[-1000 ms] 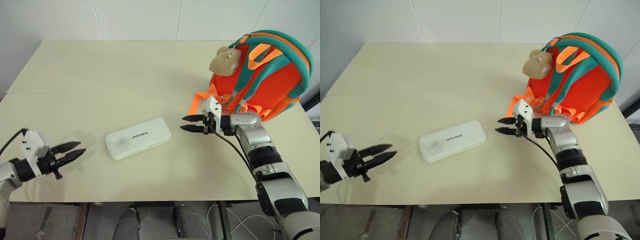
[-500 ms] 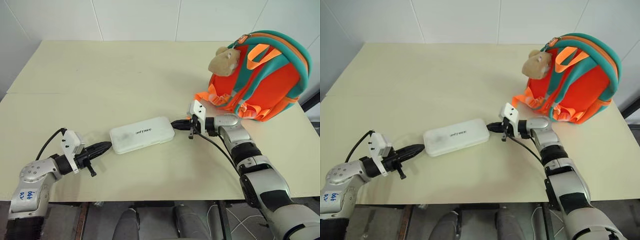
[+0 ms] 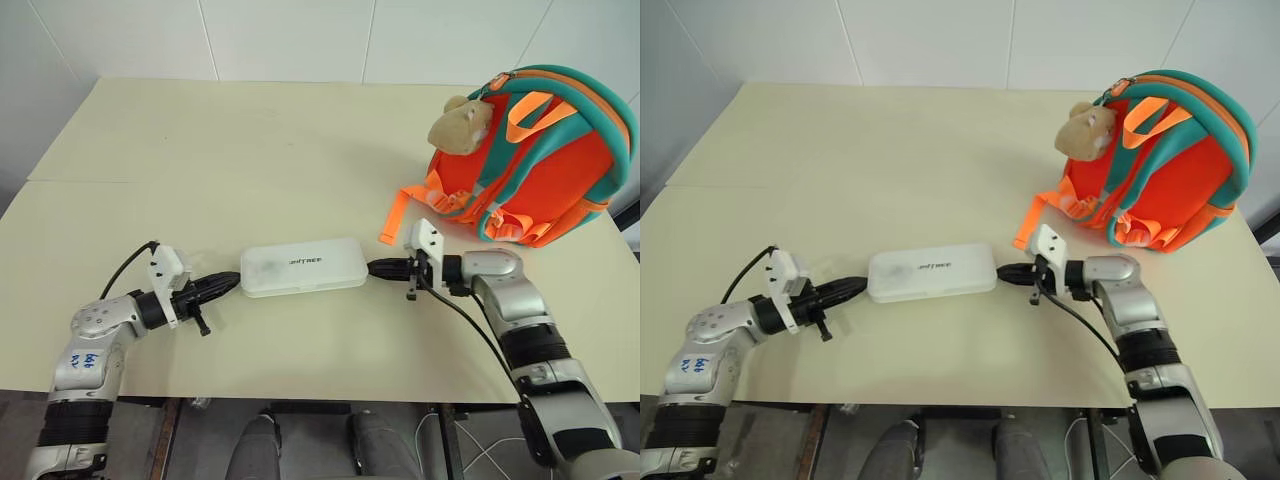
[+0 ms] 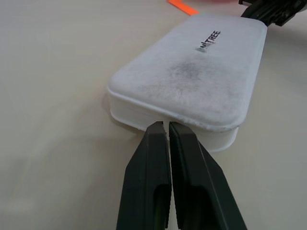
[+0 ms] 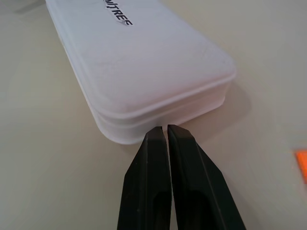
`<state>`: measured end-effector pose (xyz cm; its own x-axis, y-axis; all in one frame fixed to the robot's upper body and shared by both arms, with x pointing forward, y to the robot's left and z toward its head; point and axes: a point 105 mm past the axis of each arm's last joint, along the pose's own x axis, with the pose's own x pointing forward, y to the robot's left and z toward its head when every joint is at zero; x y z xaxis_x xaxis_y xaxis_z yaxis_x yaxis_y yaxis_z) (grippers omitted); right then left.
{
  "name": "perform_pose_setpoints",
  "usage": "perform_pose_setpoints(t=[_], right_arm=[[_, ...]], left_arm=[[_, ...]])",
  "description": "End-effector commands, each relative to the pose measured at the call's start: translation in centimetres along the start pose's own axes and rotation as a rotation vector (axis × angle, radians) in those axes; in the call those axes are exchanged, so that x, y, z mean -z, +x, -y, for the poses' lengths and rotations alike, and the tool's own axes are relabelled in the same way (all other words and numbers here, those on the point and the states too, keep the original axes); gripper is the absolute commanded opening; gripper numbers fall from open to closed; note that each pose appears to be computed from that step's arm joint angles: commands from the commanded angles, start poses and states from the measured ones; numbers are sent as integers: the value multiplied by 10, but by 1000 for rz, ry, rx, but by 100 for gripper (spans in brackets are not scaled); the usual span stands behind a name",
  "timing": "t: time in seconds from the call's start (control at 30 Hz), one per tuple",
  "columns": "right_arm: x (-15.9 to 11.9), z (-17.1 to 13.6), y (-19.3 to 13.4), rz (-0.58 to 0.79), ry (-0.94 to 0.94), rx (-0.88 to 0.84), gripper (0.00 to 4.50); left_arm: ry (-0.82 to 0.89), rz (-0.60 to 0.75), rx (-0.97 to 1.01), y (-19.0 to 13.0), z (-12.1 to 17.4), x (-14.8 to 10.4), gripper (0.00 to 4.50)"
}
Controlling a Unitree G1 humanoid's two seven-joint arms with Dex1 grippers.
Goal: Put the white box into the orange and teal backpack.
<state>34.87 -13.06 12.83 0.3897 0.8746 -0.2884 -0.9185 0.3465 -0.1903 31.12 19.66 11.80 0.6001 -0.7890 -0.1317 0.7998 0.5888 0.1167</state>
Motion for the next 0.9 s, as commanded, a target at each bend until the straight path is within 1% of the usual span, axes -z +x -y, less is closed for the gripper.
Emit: perform_pose_setpoints(t=[0.03, 0.27, 0.37, 0.5, 0.63, 0.67, 0.73, 0.77, 0.87, 0.9], right_arm=[[-19, -10, -6, 50, -28, -7, 19], [-3, -20, -31, -5, 32, 63, 19], [12, -21, -36, -58, 39, 110, 19], [13, -22, -38, -39, 64, 147, 19], [22, -17, -47, -42, 105, 202, 19], [23, -17, -49, -45, 109, 208, 36], [25, -14, -55, -52, 119, 229, 73], [26, -13, -58, -57, 121, 233, 106], [26, -12, -65, -64, 118, 238, 198], [28, -6, -77, -96, 116, 272, 235]], left_arm=[[39, 28, 105, 19, 13, -5, 20], [38, 42, 192, 39, 22, -5, 20], [45, 44, 213, 44, 24, -6, 20], [52, 46, 228, 47, 23, -7, 20], [71, 75, 222, 48, 20, -20, 20], [75, 68, 221, 47, 20, -20, 20], [75, 53, 202, 42, 16, -19, 57], [82, 49, 193, 39, 14, -19, 78], [88, 49, 171, 34, 11, -22, 163], [81, 20, 162, 24, 6, -20, 196]])
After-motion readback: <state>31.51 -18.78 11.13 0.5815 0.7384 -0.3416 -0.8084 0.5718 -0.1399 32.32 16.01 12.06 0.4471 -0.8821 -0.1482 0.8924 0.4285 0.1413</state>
